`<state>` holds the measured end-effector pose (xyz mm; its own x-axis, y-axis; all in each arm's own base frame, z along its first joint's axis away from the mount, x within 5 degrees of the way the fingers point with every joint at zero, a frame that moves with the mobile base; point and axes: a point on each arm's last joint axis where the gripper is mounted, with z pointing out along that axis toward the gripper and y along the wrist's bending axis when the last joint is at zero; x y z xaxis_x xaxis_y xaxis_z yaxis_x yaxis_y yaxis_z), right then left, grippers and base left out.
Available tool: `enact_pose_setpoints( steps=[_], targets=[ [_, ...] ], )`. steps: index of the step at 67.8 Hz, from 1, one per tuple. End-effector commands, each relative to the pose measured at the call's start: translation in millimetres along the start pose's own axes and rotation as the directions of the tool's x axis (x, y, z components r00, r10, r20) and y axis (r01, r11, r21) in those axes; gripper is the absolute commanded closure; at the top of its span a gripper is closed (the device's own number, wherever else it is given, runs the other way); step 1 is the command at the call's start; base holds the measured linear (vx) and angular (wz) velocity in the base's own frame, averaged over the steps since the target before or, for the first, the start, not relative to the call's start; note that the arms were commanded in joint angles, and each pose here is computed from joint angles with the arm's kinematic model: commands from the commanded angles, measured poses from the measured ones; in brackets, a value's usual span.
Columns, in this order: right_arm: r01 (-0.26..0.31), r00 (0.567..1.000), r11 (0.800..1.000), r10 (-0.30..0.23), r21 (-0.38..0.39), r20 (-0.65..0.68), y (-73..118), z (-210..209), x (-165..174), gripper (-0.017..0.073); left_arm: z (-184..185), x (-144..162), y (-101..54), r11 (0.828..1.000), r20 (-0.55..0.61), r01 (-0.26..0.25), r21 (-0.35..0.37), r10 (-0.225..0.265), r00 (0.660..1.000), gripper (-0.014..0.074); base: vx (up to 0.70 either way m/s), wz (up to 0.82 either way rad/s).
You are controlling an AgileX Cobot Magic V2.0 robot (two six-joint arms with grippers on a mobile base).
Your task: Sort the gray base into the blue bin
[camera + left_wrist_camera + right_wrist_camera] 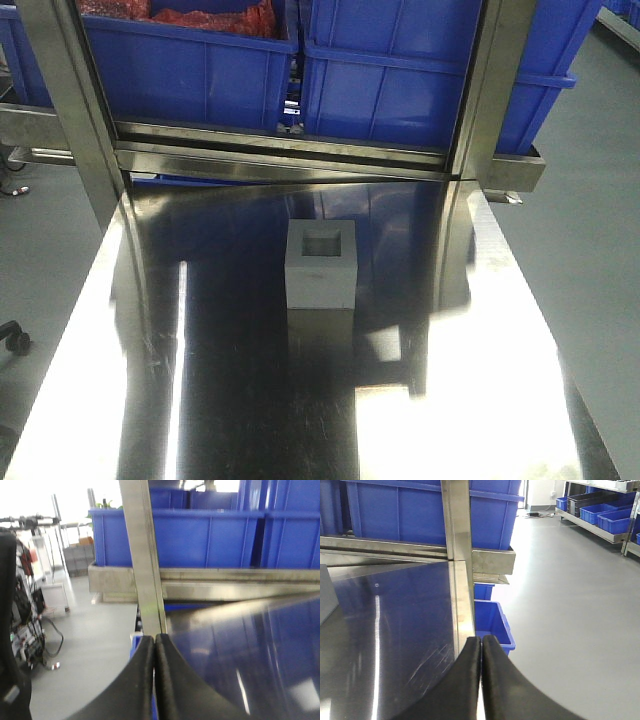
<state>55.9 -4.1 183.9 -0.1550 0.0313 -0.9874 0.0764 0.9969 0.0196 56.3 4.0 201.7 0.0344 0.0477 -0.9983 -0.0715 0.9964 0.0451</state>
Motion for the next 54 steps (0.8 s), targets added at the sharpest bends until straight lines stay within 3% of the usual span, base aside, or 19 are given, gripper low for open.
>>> enact_pose_setpoints(
  steps=[1, 10, 19, 26, 38, 54],
  targets=[
    [0.019, 0.998, 1.000, -0.019, 0.006, 0.054, -0.3, 1.3, -5.3, 0.0564, -3.5, -23.7, 0.6, 1.000, 0.181, 0.018, 0.002, -0.018, 0.983, 0.0601, 0.00, 0.00],
    [0.019, 0.998, 1.000, -0.019, 0.006, 0.054, -0.3, 1.3, -5.3, 0.0564, -5.4, -36.8, 1.4, 0.999, 0.157, 0.044, 0.005, -0.044, 0.987, 0.0601, 0.00, 0.00],
    [0.019, 0.998, 1.000, -0.019, 0.006, 0.054, -0.3, 1.3, -5.3, 0.0564, -5.4, -78.5, 3.3, 1.000, 0.093, -0.031, -0.002, 0.031, 0.995, 0.0601, 0.00, 0.00],
    [0.019, 0.998, 1.000, -0.019, 0.006, 0.054, -0.3, 1.3, -5.3, 0.0564, 6.5, -108.4, 4.6, 0.997, -0.054, -0.083, 0.012, 0.083, 0.995, 0.0601, 0.00, 0.00],
    [0.019, 0.998, 1.000, -0.019, 0.006, 0.054, -0.3, 1.3, -5.3, 0.0564, 32.9, -141.0, 5.9, 0.997, -0.229, -0.075, 0.034, 0.080, 0.970, 0.0601, 0.00, 0.00],
    [0.019, 0.998, 1.000, -0.019, 0.006, 0.054, -0.3, 1.3, -5.3, 0.0564, 46.6, -146.4, 5.7, 0.997, -0.251, -0.064, 0.038, 0.071, 0.965, 0.0572, 0.00, 0.00]
  ],
)
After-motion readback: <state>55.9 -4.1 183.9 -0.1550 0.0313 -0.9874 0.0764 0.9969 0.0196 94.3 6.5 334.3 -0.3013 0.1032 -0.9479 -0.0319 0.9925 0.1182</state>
